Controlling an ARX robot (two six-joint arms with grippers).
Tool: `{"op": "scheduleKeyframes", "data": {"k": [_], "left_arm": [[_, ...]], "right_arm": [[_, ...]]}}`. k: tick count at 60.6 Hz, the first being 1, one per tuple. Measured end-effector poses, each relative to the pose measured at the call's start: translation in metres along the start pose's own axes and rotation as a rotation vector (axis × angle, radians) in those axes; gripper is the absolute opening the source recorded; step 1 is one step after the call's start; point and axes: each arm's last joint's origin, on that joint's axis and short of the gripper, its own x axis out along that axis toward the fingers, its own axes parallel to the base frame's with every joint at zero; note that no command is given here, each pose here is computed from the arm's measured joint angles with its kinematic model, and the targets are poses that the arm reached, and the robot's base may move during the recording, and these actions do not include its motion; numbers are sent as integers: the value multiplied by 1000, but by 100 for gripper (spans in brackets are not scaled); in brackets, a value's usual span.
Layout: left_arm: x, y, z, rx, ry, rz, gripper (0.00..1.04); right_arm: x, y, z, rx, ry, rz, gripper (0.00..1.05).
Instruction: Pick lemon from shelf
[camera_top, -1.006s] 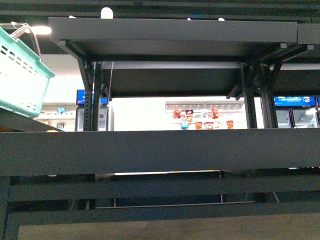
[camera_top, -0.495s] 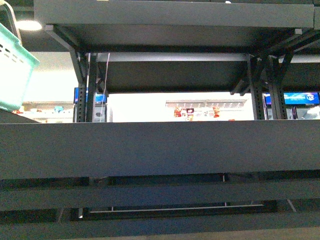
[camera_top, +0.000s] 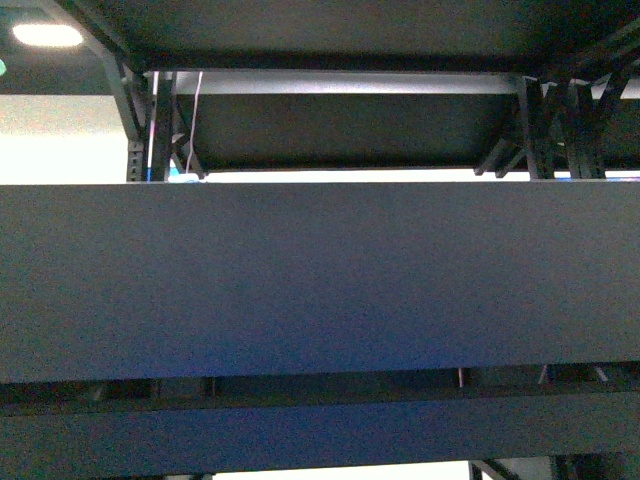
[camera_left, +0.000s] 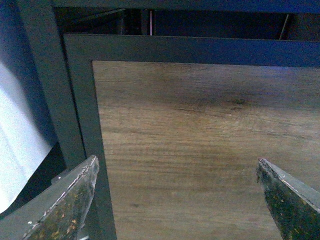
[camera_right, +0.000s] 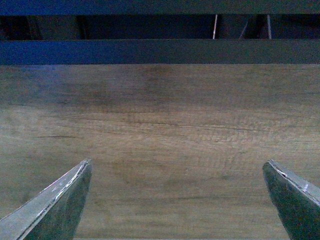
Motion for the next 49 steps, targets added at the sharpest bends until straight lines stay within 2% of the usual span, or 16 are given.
{"op": "scheduleKeyframes", "data": {"k": [49], "left_arm": [[0,0,0,0,0,0,97]], "right_arm": [[0,0,0,2,1,0,102]]}}
